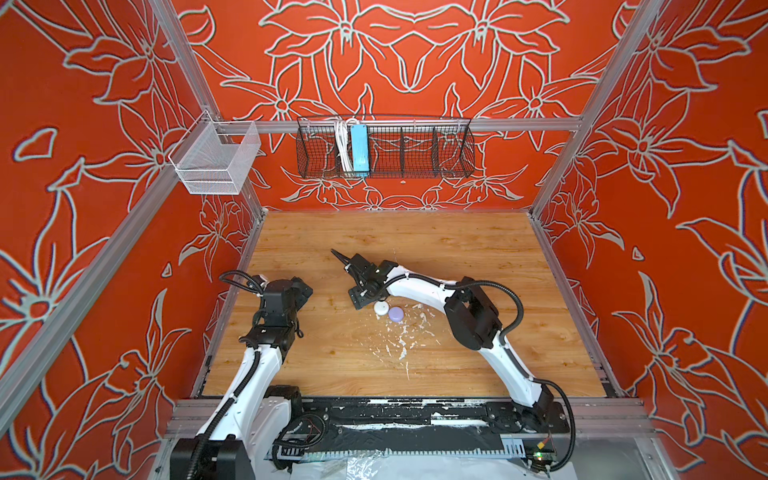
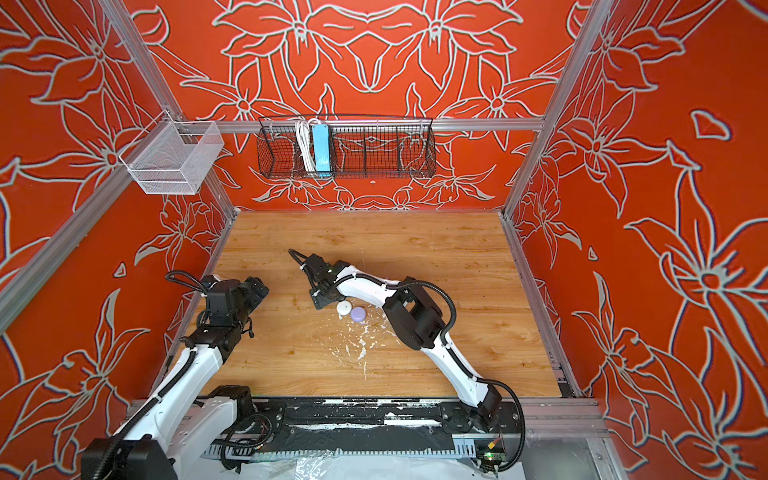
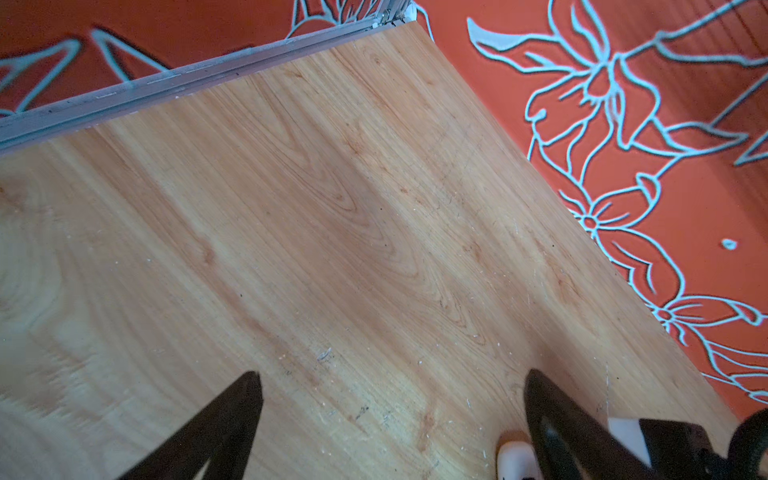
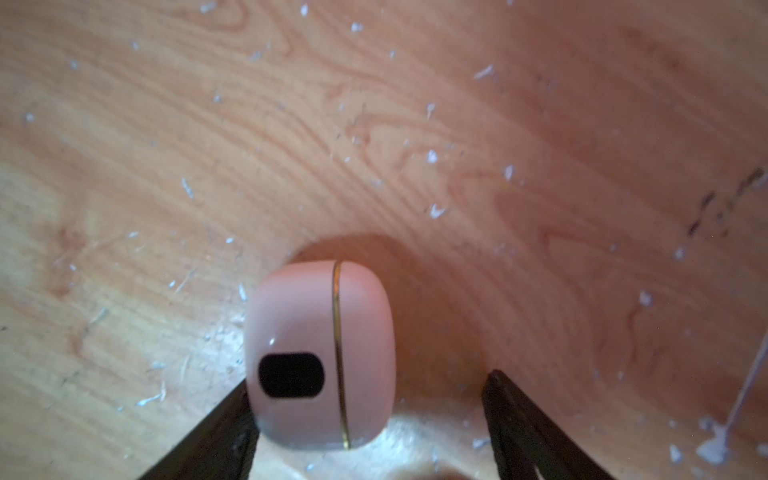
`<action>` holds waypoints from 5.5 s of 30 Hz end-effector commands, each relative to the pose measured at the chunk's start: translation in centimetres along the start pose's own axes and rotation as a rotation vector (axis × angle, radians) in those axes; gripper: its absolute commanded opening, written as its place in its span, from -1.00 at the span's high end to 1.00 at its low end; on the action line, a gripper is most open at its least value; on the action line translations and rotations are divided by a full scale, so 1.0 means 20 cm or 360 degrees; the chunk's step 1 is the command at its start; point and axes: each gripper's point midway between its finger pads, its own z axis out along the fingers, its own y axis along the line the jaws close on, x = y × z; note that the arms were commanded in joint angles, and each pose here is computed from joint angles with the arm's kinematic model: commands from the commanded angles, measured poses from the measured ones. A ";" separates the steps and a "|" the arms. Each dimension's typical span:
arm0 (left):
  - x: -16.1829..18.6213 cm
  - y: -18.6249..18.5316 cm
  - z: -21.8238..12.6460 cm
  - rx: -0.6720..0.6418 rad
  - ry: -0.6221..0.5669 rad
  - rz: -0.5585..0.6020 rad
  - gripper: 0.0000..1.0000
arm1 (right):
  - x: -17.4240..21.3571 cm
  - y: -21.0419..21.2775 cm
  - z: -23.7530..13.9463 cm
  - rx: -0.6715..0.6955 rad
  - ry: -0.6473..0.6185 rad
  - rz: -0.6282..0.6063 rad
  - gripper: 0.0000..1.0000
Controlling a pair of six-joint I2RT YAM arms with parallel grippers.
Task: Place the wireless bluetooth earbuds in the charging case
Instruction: 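Align the right gripper over the white charging case and close on it, then lift the case with the right gripper while the left gripper moves in, then close the left gripper on the charging case held by the right gripper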
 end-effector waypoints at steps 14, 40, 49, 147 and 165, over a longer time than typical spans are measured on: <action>0.00 -0.02 0.01 0.0040 -0.0001 0.0026 -0.95 | 0.07 -0.01 0.13 0.0016 0.0058 -0.0118 -0.44; 0.04 -0.13 0.07 0.0233 0.0031 0.0097 -0.94 | 0.00 0.00 0.08 0.0011 -0.0070 -0.0196 0.14; 0.08 -0.39 -0.04 0.0726 0.0116 0.0221 -0.95 | -0.23 -0.02 -0.51 -0.0016 -0.0512 -0.0308 0.29; 0.77 -1.03 -1.07 0.2312 0.0742 0.1003 -0.09 | 0.37 -0.03 -1.41 0.0140 -0.1538 -0.1233 0.95; 0.84 -1.05 -1.07 0.2325 0.0835 0.1060 -0.03 | 0.38 0.01 -1.41 0.0140 -0.1558 -0.1272 0.95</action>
